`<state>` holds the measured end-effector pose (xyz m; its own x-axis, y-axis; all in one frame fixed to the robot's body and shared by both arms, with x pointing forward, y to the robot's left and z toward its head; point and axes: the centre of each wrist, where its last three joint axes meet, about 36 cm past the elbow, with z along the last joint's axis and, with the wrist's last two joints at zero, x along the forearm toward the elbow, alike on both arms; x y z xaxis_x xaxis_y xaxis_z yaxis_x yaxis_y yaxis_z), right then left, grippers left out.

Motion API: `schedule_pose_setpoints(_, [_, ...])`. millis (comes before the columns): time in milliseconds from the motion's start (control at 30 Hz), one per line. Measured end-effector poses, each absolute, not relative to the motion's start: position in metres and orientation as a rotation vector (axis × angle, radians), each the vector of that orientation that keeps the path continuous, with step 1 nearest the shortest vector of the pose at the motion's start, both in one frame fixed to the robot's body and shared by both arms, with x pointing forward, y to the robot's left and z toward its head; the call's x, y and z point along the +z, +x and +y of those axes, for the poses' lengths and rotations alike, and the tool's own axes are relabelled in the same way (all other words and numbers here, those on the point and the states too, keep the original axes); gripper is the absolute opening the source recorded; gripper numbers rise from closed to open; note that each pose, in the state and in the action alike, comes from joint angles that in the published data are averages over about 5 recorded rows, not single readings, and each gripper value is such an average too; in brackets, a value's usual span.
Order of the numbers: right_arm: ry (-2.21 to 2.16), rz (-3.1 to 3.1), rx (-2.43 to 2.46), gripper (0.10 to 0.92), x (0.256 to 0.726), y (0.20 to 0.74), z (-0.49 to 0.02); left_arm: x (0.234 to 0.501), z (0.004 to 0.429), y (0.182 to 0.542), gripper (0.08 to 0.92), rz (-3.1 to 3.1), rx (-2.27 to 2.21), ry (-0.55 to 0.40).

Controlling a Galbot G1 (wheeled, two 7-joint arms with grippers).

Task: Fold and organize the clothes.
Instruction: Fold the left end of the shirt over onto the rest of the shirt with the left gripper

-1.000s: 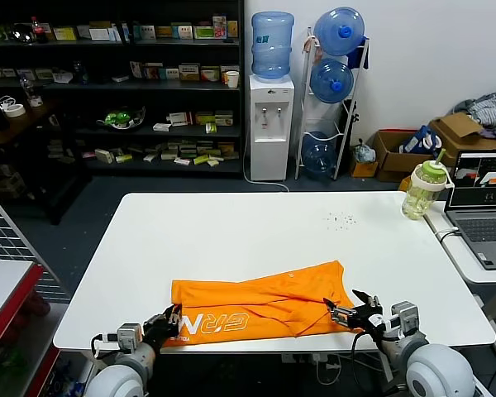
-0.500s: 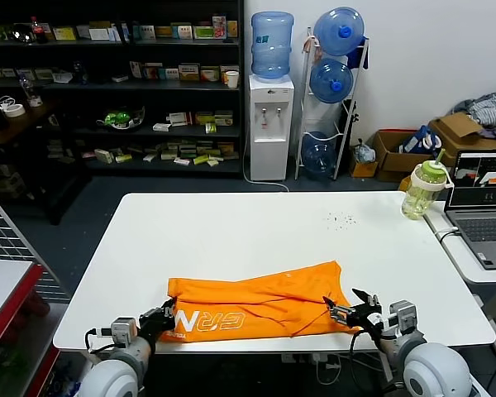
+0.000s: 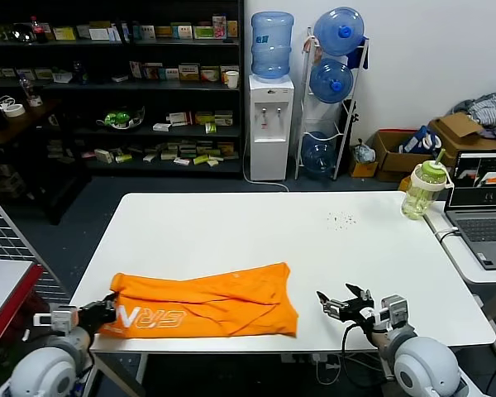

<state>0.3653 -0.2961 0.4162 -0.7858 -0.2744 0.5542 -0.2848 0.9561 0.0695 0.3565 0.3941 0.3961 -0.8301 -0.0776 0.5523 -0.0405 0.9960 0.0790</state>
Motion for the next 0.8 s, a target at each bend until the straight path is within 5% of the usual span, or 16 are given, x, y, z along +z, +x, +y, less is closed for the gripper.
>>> schedule_pose_setpoints(333, [0.385,-2.518,0.023,0.823,0.41,0.364,-0.291,0.421,0.441,0.369,0.093,-2.534,-0.16,0.186])
schedule_pose_setpoints(800, [0.33,-2.502,0.006,0.823,0.404,0.353,-0.289,0.433,0.299,0.371,0.093,-2.479,0.249,-0.04])
